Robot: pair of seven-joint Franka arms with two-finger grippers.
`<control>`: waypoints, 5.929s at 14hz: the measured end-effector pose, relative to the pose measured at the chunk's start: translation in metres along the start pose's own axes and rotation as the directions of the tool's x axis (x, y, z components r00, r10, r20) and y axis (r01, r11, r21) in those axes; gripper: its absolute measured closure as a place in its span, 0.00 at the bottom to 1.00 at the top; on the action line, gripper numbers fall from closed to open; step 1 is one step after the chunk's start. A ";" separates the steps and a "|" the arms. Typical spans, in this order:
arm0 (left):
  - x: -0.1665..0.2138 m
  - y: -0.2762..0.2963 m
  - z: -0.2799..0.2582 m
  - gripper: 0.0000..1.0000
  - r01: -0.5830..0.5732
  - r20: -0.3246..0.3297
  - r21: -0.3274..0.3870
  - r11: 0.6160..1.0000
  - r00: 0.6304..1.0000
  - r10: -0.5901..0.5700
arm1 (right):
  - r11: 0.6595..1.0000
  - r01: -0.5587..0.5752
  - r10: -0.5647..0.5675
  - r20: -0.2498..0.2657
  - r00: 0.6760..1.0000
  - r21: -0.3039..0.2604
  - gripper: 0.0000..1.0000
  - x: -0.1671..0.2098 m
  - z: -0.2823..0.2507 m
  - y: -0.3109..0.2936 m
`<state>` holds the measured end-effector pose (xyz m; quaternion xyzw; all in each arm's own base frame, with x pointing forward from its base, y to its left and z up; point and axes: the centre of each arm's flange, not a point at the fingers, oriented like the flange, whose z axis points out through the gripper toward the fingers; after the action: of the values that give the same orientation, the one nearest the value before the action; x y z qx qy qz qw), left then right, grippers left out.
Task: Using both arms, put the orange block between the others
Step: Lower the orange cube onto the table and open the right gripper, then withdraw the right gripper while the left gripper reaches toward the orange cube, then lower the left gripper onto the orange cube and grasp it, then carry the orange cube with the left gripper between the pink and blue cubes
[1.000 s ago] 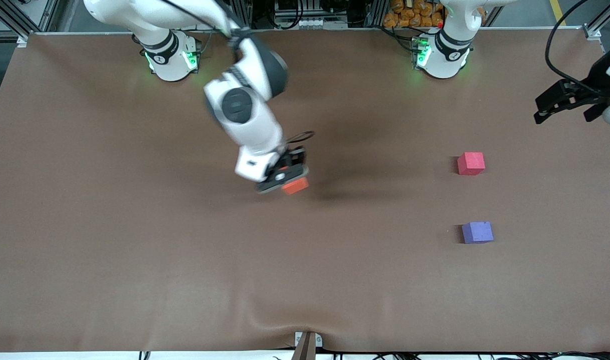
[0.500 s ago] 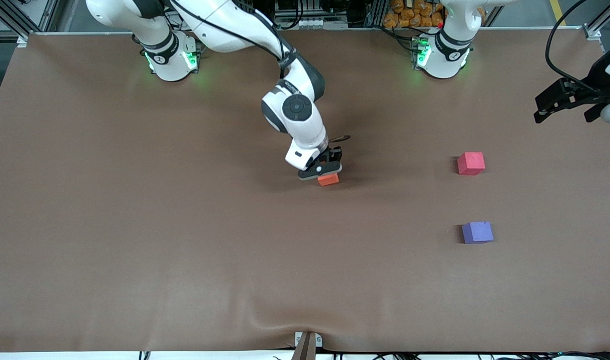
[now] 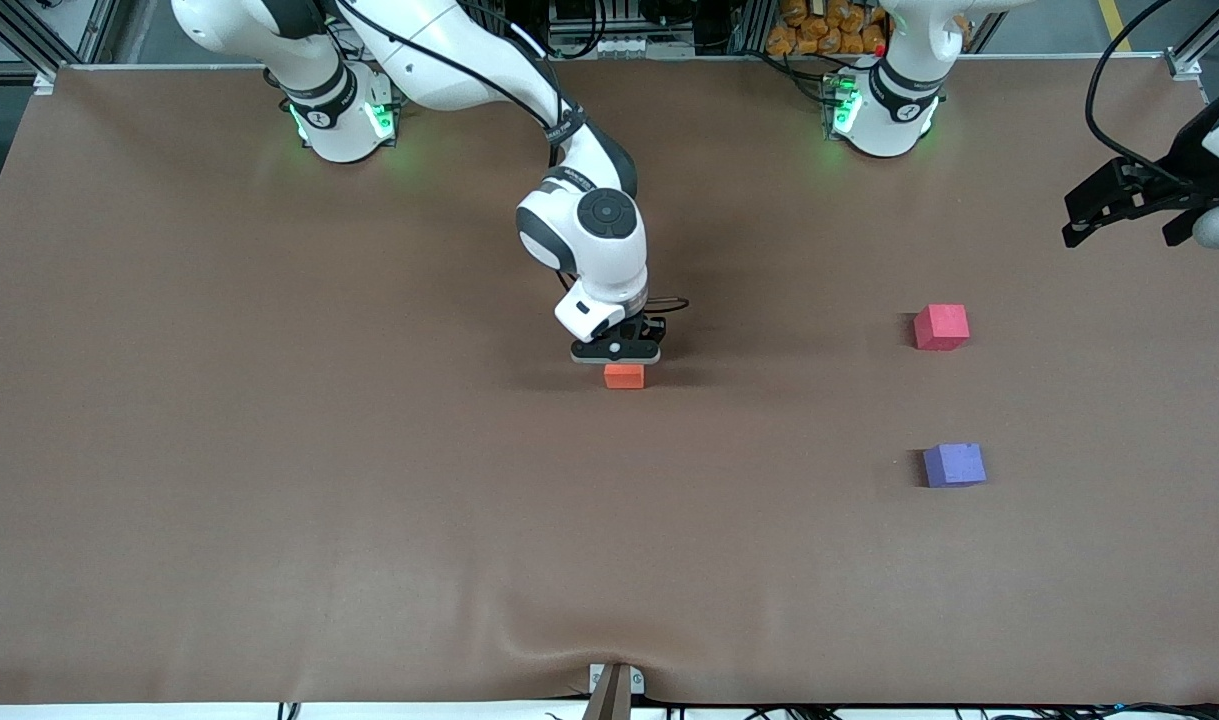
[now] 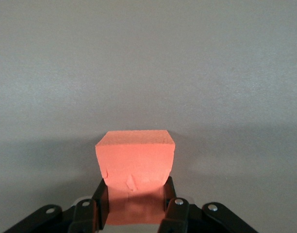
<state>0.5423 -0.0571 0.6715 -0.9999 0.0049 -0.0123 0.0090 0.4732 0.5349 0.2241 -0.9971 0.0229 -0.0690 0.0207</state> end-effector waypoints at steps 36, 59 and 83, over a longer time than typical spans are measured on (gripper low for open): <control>-0.033 0.403 0.225 0.00 -0.202 0.111 -0.076 0.976 0.971 0.210 | 0.998 0.065 -0.063 0.100 0.993 -0.019 0.00 0.139 -0.451 0.557; -0.038 0.471 0.465 0.23 -0.030 0.127 -0.002 1.000 0.991 0.030 | 0.997 -0.036 0.044 0.132 0.990 -0.061 0.00 0.144 -0.449 0.565; 0.040 -0.093 0.392 0.47 0.057 0.124 -0.011 0.998 0.991 -0.056 | 0.998 -0.025 0.034 0.150 0.988 -0.059 0.00 0.145 -0.443 0.559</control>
<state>0.5933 0.0424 0.2820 -0.9985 -0.0238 0.0496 0.0016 0.5310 -0.0467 0.6570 -0.9992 0.0380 0.0077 -0.0048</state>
